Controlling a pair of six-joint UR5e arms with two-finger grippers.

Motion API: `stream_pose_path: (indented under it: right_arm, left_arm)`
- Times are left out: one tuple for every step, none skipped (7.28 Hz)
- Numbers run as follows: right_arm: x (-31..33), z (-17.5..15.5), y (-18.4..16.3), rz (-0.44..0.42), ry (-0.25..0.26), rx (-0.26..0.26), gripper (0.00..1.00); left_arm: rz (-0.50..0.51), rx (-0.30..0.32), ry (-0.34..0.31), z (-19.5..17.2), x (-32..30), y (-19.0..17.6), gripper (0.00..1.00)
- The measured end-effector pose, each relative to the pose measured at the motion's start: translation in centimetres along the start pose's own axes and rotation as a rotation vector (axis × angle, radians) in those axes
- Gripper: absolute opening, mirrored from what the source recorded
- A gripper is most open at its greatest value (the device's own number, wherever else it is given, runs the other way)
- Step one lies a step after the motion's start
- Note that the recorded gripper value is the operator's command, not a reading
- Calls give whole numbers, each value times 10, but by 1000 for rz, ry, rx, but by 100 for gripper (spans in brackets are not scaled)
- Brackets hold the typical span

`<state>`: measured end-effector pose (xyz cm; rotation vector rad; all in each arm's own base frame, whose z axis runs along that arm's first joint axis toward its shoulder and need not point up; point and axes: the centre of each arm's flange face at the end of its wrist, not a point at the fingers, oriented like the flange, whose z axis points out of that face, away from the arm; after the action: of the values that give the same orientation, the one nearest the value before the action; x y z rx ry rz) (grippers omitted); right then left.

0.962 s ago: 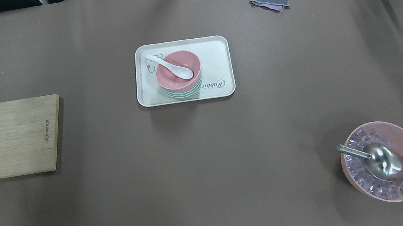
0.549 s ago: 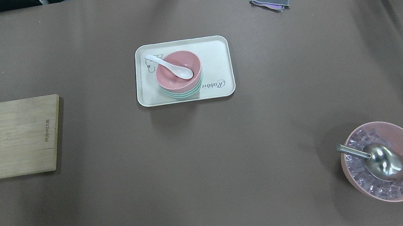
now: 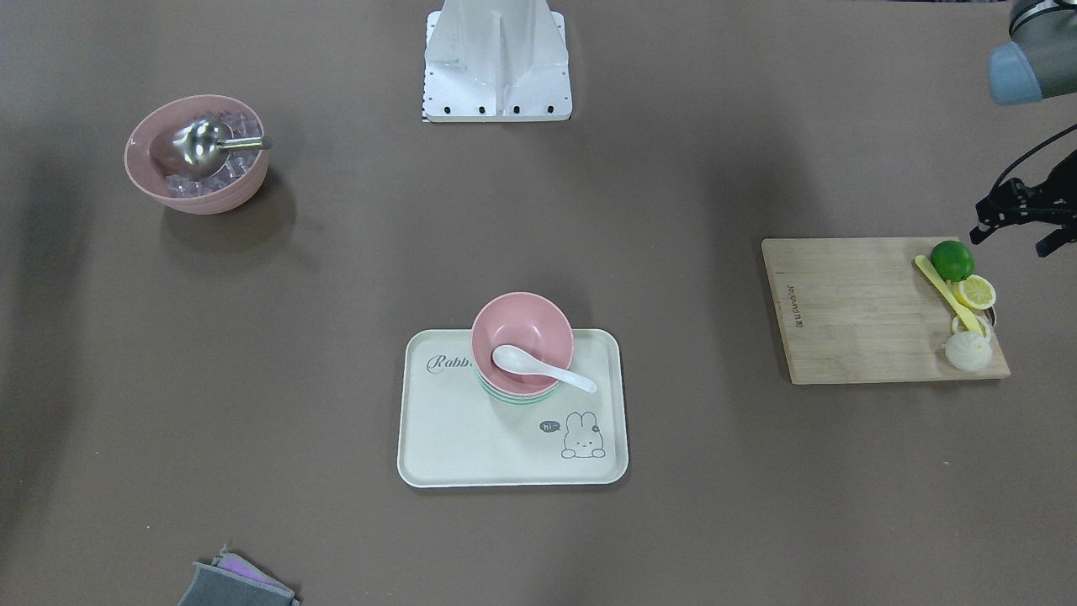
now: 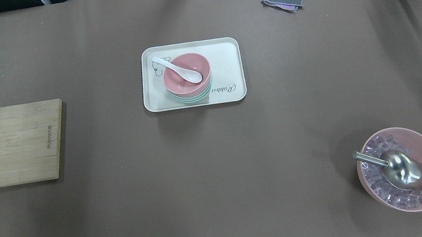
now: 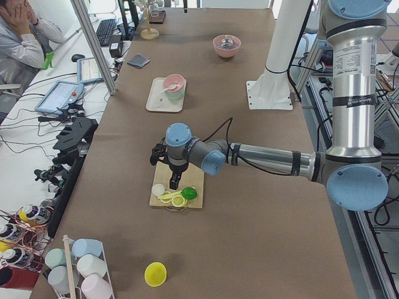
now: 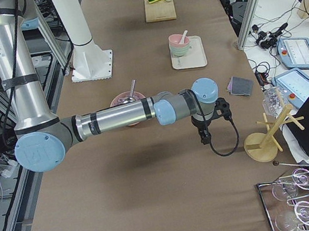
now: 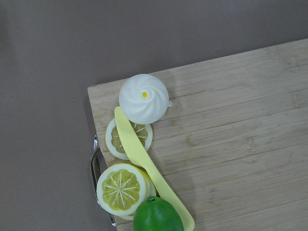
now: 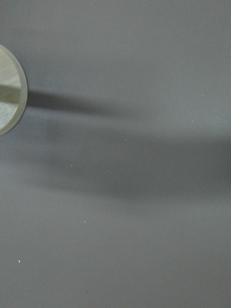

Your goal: Stack pink bowl on green and place spoon

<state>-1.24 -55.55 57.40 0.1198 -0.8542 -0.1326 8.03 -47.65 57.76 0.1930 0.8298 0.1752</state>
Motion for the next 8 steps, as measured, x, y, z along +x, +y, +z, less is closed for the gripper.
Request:
stream_pose_path:
  right_arm:
    - [0,0,1,0,0,0,100]
    - [0,0,1,0,1,0,100]
    - [0,0,1,0,2,0,100]
    - [1,0,1,0,3,0,100]
    - [0,0,1,0,3,0,100]
    - [0,0,0,-2,5,1,100]
    - [-1,0,0,-3,6,0,100]
    - [-1,0,0,-3,6,0,100]
  left_arm:
    - [3,3,2,-1,2,-1,98]
    - [3,2,4,-1,2,-2,98]
    - [8,5,11,-2,5,-4,98]
    - [23,19,18,-6,10,-10,98]
    - [50,50,26,-11,15,-16,98]
    - [86,93,34,-17,20,-20,98]
    - [126,147,44,-26,22,-23,98]
    - [162,212,50,-39,21,-25,98]
